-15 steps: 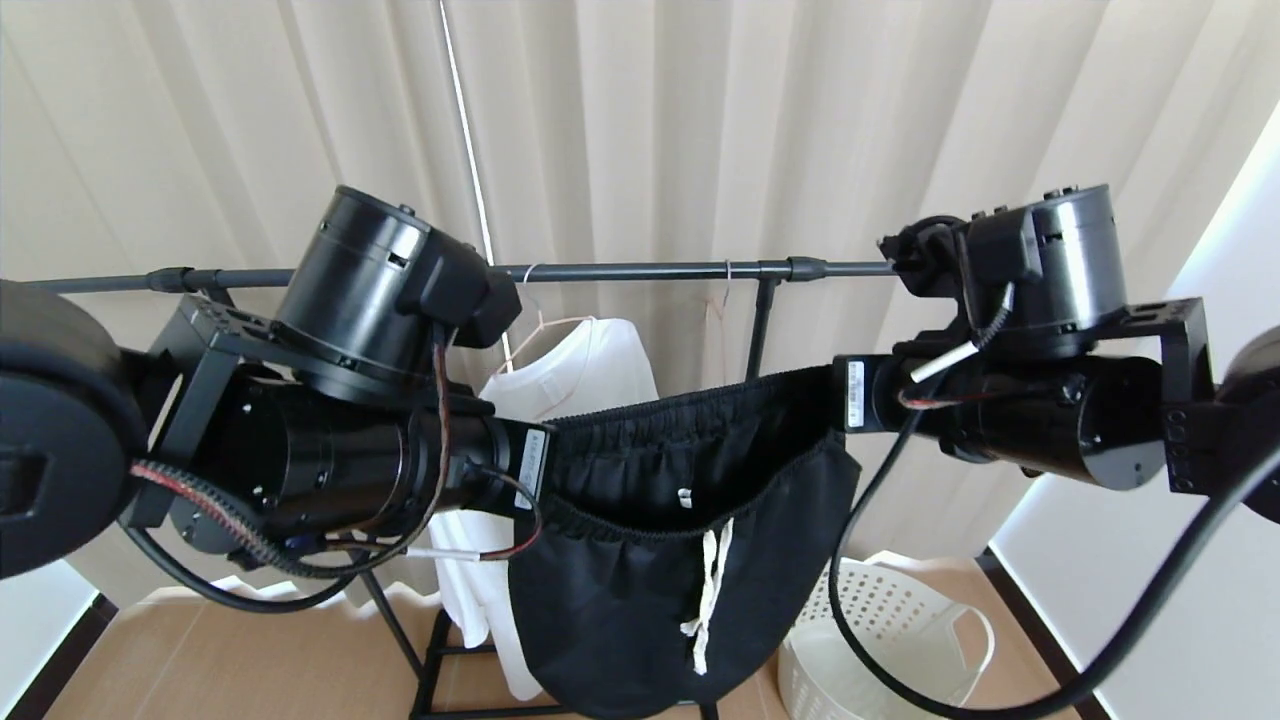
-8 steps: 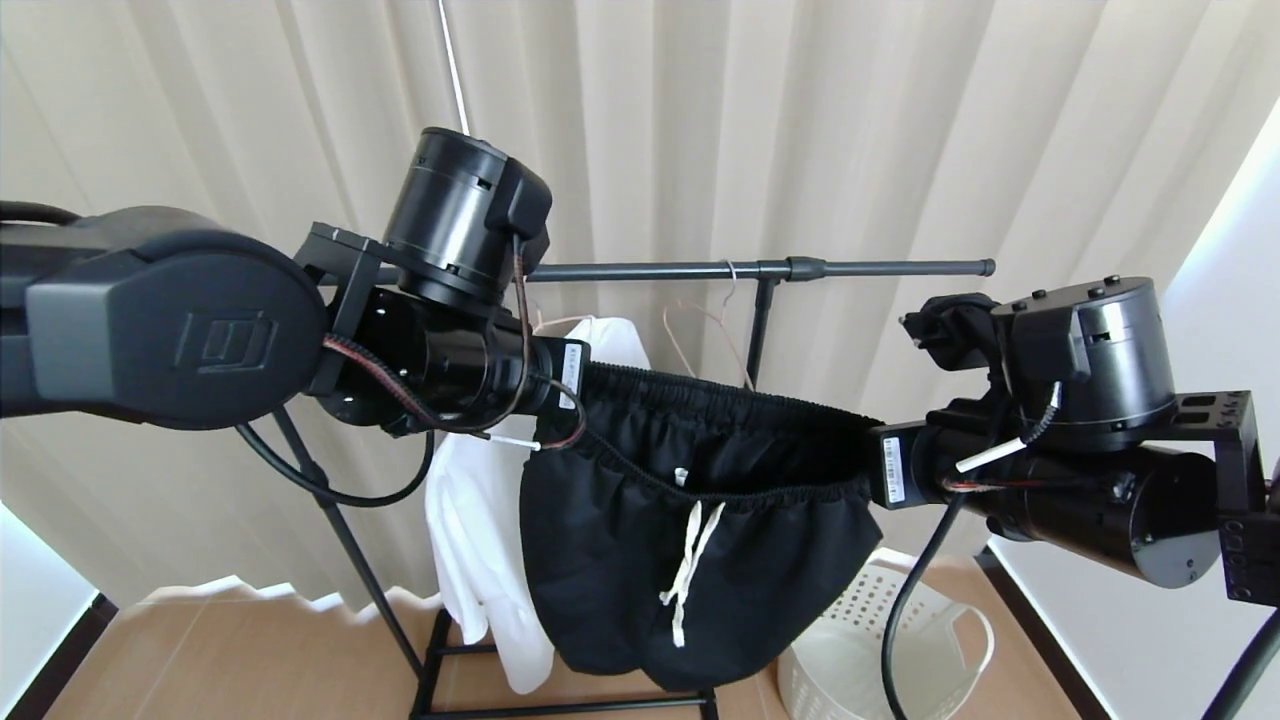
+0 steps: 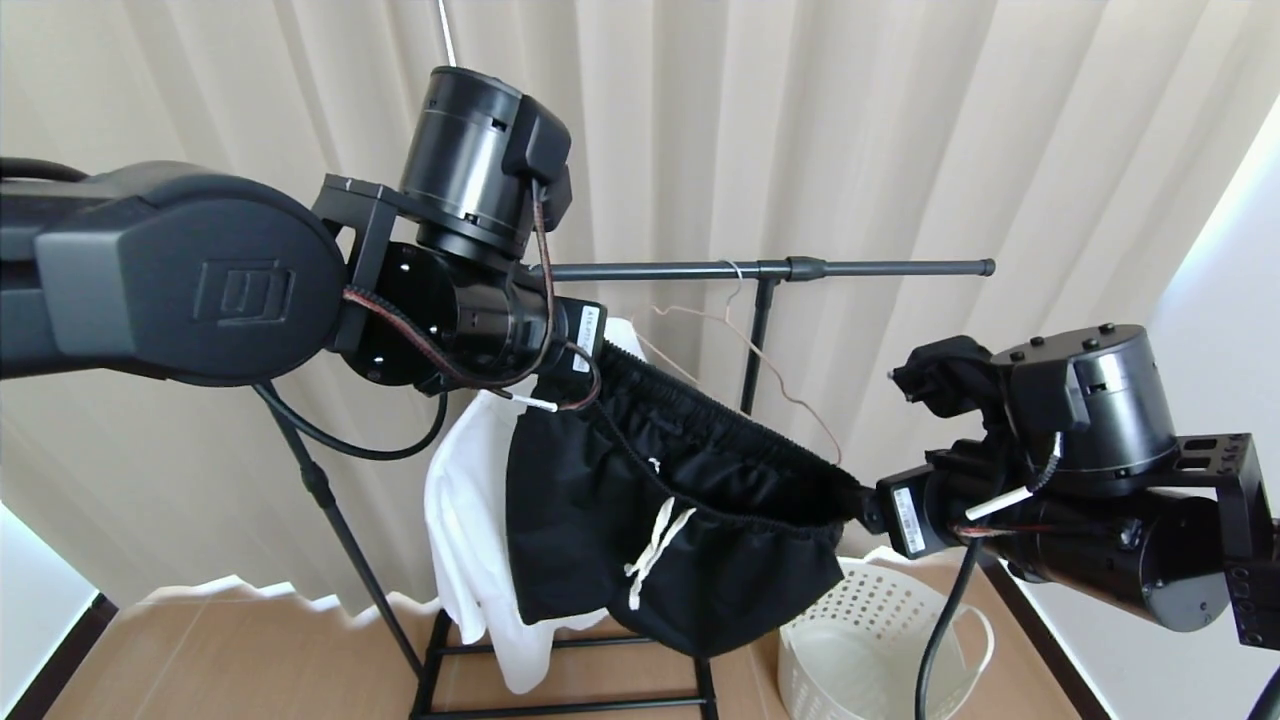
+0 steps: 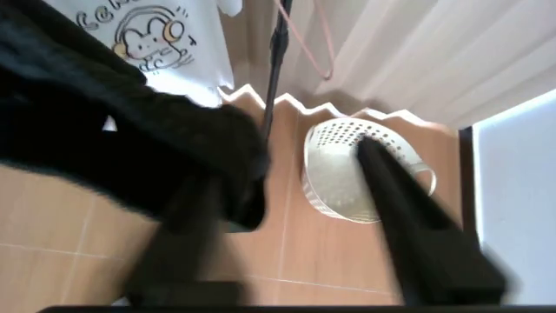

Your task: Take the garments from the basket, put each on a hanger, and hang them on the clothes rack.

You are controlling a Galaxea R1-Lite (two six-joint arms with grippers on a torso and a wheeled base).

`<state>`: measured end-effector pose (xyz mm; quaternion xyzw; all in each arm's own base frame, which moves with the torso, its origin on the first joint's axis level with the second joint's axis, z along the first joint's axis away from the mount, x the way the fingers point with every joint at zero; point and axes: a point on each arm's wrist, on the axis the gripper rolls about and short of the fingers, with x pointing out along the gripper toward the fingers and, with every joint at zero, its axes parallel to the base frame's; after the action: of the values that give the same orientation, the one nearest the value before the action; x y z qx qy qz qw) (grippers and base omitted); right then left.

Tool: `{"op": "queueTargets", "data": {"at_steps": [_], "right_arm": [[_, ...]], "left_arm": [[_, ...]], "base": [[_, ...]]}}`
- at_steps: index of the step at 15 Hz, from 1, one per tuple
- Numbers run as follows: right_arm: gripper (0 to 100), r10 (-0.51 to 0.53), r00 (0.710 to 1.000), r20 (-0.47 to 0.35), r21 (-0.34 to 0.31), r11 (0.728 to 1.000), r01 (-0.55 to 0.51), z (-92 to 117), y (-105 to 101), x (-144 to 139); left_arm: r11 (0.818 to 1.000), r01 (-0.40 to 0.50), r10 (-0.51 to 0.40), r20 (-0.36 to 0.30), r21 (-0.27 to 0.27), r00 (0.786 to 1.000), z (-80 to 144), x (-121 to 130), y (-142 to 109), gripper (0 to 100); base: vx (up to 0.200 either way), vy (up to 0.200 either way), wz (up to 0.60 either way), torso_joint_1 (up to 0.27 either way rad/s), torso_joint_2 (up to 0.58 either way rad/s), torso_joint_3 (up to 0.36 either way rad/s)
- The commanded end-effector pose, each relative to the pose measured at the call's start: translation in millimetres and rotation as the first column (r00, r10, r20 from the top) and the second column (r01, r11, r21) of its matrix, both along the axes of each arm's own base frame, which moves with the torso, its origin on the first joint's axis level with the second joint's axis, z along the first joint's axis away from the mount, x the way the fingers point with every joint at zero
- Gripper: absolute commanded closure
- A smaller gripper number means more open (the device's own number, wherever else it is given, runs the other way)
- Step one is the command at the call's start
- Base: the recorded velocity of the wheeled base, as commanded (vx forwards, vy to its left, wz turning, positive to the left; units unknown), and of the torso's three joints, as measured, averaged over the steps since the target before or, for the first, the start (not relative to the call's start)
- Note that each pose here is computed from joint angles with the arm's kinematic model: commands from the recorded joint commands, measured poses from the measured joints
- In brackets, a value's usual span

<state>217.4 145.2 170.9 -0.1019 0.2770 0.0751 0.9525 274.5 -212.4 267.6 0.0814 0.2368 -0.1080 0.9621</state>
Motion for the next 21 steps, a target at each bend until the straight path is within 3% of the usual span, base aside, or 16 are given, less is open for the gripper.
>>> {"op": "queueTargets", "data": {"at_steps": [1,4,7,10,14,17,18,21], "right_arm": [[0,0.069,0.997,-0.023,-0.058,0.996,-0.071,-12.8,-3.9,-11.4],[0,0.253,0.967,-0.040,-0.034,0.967,-0.254,-28.2,5.6,-29.2],[0,0.339,0.940,-0.037,-0.009,0.941,-0.339,-40.5,14.2,-34.7],[0,0.462,0.886,0.024,0.104,0.881,-0.462,-43.8,15.9,-39.6],[0,0.483,0.873,0.065,0.152,0.860,-0.487,-43.3,16.9,-40.9],[0,0.484,0.870,0.094,0.236,0.838,-0.492,-39.5,27.4,-42.7],[0,0.465,0.876,0.126,0.295,0.826,-0.480,-35.6,30.0,-43.2],[0,0.449,0.872,0.197,0.343,0.802,-0.490,-27.5,31.1,-43.9]], "left_arm": [[0.999,0.033,-0.032,0.040,-0.017,0.999,13.0,-4.9,-8.4,100],[0.997,0.069,-0.067,0.076,-0.019,0.995,24.1,-11.3,-14.9,100],[0.996,0.088,-0.085,0.084,-0.025,0.993,27.4,-16.5,-18.8,100],[0.996,0.092,-0.091,0.078,-0.019,0.993,25.0,-18.5,-20.4,100],[0.996,0.092,-0.090,0.079,-0.021,0.993,25.6,-18.9,-20.1,100],[0.996,0.092,-0.090,0.077,-0.020,0.993,25.1,-18.9,-20.1,100],[0.996,0.092,-0.090,0.077,-0.020,0.993,25.1,-18.9,-20.1,100],[0.996,0.092,-0.090,0.074,-0.017,0.993,23.6,-18.2,-20.7,100]], "base": [[0.000,0.000,0.00,0.000,0.00,0.000],[0.000,0.000,0.00,0.000,0.00,0.000],[0.000,0.000,0.00,0.000,0.00,0.000],[0.000,0.000,0.00,0.000,0.00,0.000],[0.000,0.000,0.00,0.000,0.00,0.000],[0.000,0.000,0.00,0.000,0.00,0.000],[0.000,0.000,0.00,0.000,0.00,0.000],[0.000,0.000,0.00,0.000,0.00,0.000]]}}
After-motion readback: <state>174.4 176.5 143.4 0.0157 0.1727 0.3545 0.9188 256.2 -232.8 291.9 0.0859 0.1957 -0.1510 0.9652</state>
